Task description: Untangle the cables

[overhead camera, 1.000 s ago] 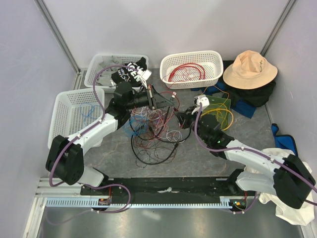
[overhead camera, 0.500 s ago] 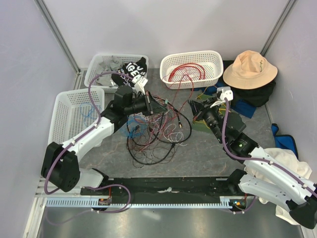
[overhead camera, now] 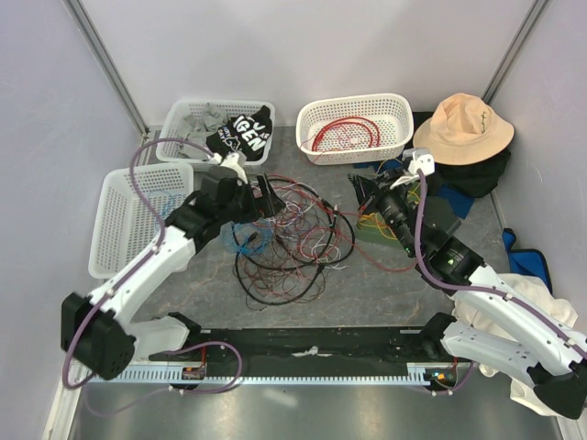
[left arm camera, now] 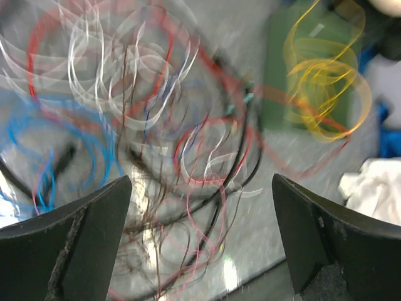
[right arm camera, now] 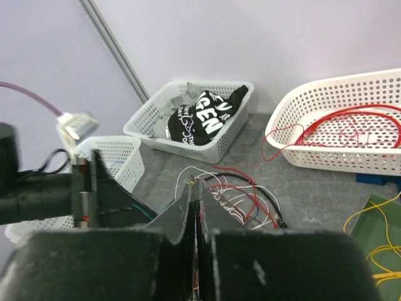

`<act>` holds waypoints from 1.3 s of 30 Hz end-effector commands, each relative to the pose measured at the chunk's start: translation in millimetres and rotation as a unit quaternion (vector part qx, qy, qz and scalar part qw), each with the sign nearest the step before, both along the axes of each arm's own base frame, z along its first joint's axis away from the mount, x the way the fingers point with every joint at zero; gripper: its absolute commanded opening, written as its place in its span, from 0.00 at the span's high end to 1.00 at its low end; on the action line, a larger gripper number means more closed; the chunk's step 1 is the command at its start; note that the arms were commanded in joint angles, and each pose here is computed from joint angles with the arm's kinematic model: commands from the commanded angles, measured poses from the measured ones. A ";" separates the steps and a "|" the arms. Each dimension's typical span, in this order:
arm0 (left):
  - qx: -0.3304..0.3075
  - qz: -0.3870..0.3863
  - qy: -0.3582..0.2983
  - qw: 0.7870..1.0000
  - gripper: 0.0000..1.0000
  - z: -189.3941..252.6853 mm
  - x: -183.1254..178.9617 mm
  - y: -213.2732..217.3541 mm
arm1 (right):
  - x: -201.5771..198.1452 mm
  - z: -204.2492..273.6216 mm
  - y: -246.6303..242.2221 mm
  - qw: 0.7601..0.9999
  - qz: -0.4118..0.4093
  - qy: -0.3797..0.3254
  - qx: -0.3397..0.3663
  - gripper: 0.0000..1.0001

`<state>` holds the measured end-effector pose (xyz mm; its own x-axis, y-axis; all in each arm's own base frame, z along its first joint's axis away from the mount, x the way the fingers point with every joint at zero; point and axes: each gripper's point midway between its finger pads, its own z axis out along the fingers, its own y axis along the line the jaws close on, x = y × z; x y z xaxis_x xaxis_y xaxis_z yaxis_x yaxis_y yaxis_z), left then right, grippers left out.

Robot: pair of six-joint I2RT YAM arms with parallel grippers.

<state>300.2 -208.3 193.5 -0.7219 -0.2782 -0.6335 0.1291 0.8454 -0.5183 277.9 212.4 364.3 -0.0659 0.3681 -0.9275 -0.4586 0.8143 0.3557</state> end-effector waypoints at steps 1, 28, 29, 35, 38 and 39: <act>-0.050 -0.012 -0.214 0.976 0.00 95.3 6.2 6.8 | -3.2 35.4 2.6 1.000 0.010 -0.021 0.019 1.00; 0.001 -0.383 -0.205 0.901 0.00 -49.6 -100.2 -215.6 | -26.1 -28.8 -55.4 0.996 -0.070 0.051 -0.014 0.57; 0.015 -0.352 -0.210 0.912 0.00 -51.8 -88.1 -212.4 | -25.9 -30.9 -56.6 0.996 -0.073 0.052 -0.015 0.57; 0.069 -0.242 -0.220 0.943 0.00 -49.0 -21.9 -210.2 | -28.1 -43.9 -59.1 0.995 -0.076 0.063 -0.017 0.57; 0.067 -0.193 -0.185 0.961 0.00 -54.3 12.9 -209.0 | -29.2 -47.9 -58.9 0.995 -0.073 0.066 -0.017 0.57; 0.054 -0.179 -0.174 0.967 0.00 -54.1 20.6 -208.0 | -29.6 -50.7 -59.2 0.995 -0.074 0.068 -0.019 0.57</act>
<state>266.4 -425.5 127.8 -0.4723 0.1530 -0.8680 0.7121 0.6466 -0.2735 249.5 156.0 317.0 -0.1422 0.3418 -0.9290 -0.2940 0.8816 0.3693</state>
